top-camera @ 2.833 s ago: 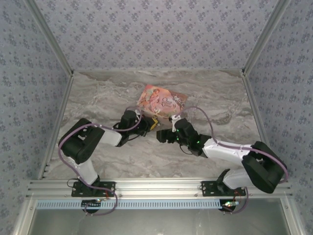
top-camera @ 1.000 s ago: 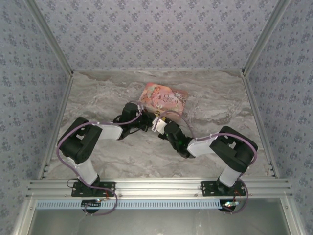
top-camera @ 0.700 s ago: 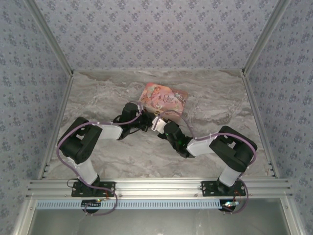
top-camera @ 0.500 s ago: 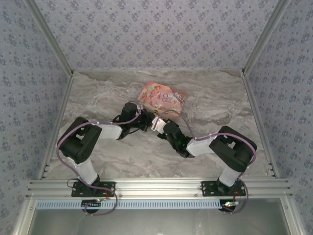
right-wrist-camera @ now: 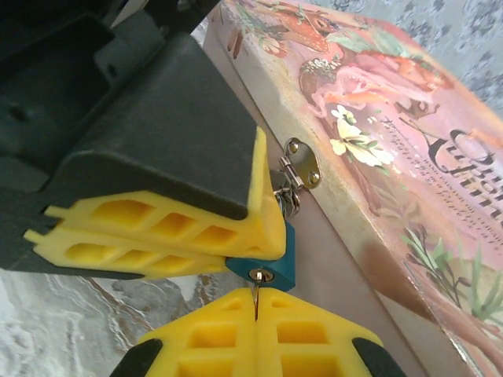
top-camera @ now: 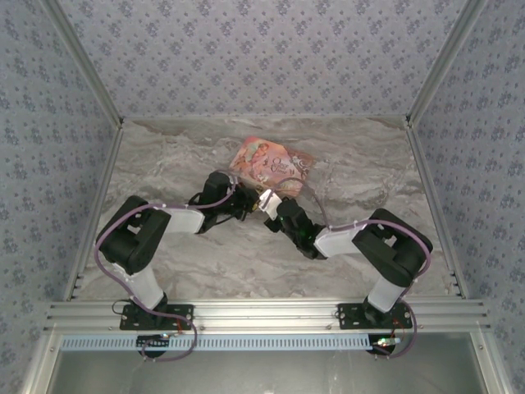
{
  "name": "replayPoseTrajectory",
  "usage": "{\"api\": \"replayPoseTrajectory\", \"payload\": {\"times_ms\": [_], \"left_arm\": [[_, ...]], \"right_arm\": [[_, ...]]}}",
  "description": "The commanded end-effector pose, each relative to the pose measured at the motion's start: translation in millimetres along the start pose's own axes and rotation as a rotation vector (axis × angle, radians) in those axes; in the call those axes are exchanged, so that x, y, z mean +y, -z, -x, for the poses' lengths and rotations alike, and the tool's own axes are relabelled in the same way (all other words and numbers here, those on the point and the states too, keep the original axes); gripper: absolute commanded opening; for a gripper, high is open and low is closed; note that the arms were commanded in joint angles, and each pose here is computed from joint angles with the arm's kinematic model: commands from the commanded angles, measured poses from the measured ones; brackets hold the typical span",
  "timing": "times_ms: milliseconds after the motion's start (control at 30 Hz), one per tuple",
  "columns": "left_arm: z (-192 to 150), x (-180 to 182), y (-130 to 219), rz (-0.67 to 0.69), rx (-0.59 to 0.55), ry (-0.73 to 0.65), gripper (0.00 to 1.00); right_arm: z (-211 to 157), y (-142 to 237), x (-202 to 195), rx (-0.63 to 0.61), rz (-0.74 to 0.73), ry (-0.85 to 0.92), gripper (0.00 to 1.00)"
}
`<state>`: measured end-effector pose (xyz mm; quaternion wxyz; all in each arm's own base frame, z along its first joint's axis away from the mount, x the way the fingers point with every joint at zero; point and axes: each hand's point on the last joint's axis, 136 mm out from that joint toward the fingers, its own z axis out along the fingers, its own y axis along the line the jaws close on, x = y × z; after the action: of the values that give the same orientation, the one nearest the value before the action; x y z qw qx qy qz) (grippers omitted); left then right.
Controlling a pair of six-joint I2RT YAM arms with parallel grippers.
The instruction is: Unlock the padlock with the key
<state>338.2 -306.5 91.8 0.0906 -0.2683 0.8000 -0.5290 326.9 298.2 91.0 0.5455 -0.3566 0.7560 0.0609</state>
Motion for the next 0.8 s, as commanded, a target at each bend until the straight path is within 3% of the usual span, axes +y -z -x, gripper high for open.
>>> {"api": "replayPoseTrajectory", "payload": {"times_ms": [0, 267, 600, 767], "left_arm": [[-13.5, -44.5, 9.1, -0.131, 0.044, -0.082, 0.00], [-13.2, -42.4, 11.8, -0.128, 0.032, -0.083, 0.00], [-14.0, -39.5, 11.8, -0.117, 0.022, -0.087, 0.00], [-11.5, -41.8, 13.1, -0.119, 0.006, -0.092, 0.22]], "right_arm": [[6.6, -2.9, 15.5, -0.012, 0.139, -0.201, 0.00], [1.6, -4.0, -0.5, -0.038, 0.230, -0.450, 0.00], [-9.5, -5.7, 1.6, 0.006, 0.233, -0.451, 0.00], [-18.3, -6.0, -0.1, 0.039, 0.210, -0.470, 0.00]]}}
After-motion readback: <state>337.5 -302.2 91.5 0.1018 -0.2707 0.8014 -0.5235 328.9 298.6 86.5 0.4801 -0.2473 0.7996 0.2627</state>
